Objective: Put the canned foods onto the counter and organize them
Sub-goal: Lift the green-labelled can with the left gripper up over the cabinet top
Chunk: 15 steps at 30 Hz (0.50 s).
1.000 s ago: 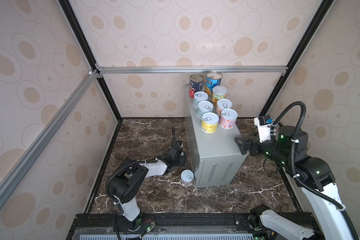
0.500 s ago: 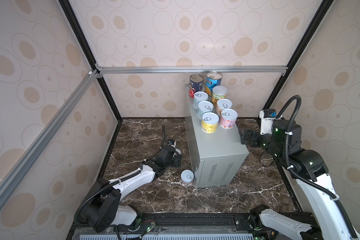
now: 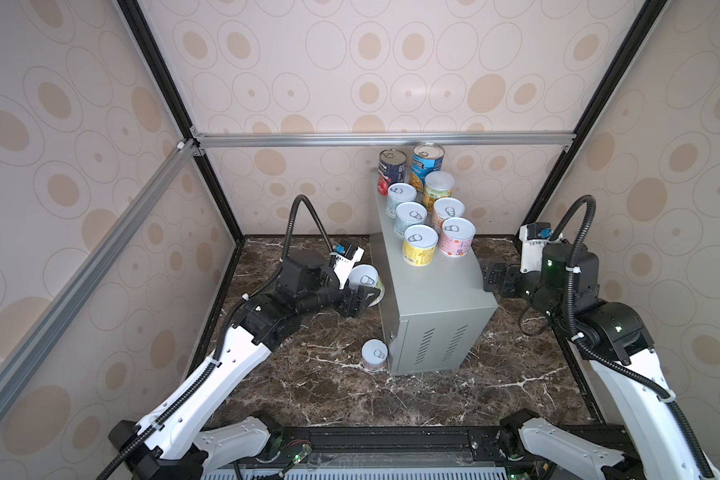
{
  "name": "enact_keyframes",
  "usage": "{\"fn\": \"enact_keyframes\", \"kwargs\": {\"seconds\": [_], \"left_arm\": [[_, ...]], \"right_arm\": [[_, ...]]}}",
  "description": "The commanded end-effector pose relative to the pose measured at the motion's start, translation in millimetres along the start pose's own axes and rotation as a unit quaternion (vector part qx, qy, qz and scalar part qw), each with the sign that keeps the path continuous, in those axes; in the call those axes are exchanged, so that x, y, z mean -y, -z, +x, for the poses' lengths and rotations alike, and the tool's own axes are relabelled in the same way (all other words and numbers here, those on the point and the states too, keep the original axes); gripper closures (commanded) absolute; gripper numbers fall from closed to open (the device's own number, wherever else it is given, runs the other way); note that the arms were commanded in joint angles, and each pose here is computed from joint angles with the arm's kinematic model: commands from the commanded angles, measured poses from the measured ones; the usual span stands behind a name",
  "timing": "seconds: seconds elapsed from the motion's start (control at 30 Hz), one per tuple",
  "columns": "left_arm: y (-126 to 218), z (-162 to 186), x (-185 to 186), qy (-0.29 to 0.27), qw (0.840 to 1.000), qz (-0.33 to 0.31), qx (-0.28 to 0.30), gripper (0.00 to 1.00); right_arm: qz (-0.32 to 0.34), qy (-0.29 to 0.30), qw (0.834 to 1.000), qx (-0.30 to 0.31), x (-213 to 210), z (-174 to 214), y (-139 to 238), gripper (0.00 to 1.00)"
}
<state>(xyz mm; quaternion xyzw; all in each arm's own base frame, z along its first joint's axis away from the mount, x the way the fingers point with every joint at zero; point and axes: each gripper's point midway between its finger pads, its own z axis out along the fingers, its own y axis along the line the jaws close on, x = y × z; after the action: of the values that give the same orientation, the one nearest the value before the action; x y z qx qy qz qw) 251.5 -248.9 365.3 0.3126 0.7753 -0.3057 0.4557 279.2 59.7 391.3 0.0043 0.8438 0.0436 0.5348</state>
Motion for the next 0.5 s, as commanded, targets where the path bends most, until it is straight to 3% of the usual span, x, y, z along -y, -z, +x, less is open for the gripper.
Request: {"fn": "enact_keyframes", "kwargs": {"seconds": [0.0,0.2,0.47], "left_arm": [[27,-25,46,-0.055,0.994,0.091,0.003,0.69],[31,-50,80,-0.080,0.988,0.132,0.002,0.71],[0,-61,108,-0.092,0.985,0.147,-0.016,0.73]], "right_arm": [[0.016,0.012,1.000,0.004,10,6,9,0.00],[0.010,0.025,1.000,0.007,11,4,19,0.00],[-0.034,0.033,0.999,0.011,-4,0,24,0.00]]}}
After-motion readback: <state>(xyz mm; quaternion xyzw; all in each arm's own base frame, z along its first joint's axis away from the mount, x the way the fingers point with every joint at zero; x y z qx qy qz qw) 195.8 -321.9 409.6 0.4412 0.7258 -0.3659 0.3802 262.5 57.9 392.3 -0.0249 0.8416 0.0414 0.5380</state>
